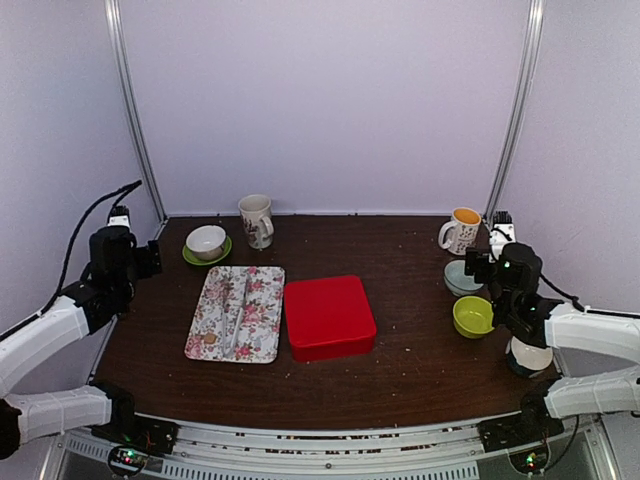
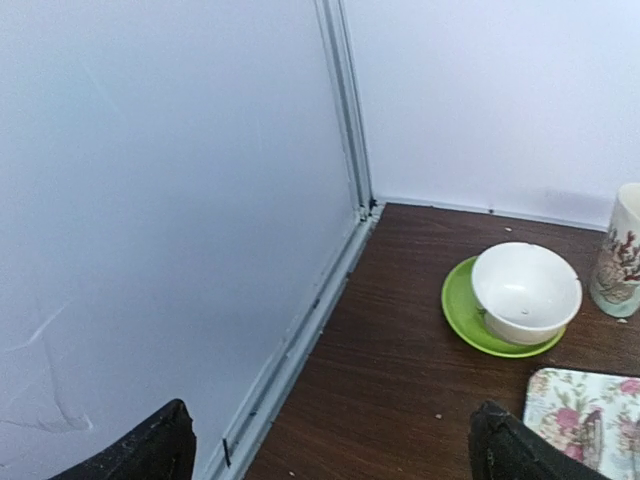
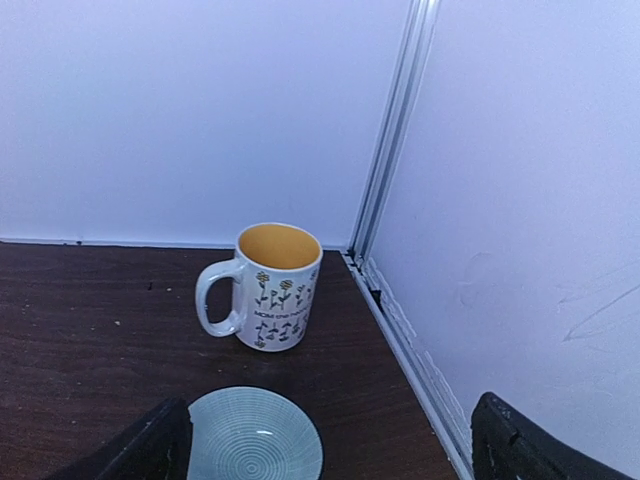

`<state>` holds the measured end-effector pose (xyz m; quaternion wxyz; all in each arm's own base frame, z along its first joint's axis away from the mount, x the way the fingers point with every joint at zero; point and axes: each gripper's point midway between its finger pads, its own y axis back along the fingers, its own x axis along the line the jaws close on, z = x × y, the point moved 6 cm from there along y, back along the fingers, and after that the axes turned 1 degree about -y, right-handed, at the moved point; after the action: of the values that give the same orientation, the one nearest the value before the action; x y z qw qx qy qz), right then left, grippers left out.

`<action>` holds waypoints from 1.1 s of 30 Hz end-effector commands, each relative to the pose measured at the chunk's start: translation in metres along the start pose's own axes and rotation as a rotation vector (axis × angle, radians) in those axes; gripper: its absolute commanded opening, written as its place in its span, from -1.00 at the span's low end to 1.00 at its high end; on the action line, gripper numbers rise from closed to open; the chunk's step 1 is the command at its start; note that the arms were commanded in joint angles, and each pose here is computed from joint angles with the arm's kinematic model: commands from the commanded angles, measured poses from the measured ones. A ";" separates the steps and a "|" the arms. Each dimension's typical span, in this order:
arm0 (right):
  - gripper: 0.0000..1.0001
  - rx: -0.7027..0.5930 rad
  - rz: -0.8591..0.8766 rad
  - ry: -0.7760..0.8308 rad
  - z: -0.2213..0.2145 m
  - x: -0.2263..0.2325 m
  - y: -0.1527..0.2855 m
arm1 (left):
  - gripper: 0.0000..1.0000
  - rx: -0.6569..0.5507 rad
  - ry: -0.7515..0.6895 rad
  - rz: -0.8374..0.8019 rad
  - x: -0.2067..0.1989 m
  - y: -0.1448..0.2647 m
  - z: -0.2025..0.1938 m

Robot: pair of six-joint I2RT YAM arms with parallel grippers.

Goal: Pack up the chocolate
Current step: Reset both arms

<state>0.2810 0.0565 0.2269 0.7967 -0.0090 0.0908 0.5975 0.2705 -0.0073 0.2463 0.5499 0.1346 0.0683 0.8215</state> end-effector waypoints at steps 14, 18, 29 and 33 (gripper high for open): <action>0.97 -0.100 -0.033 -0.158 -0.046 -0.042 -0.034 | 0.95 -0.011 -0.056 0.084 0.020 -0.055 -0.048; 1.00 -0.127 -0.037 -0.219 -0.055 -0.054 -0.042 | 0.96 -0.022 -0.064 0.084 0.020 -0.060 -0.054; 1.00 -0.084 0.021 -0.187 -0.055 -0.046 -0.047 | 0.95 -0.135 -0.128 -0.051 0.003 -0.073 -0.044; 1.00 -0.086 0.022 -0.187 -0.055 -0.047 -0.047 | 0.95 -0.163 -0.148 -0.164 -0.012 -0.086 -0.037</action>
<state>0.3025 -0.0089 0.1680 0.7972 0.0189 0.0060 0.6034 0.3201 0.0267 0.1711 0.5709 0.1787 0.0137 0.8012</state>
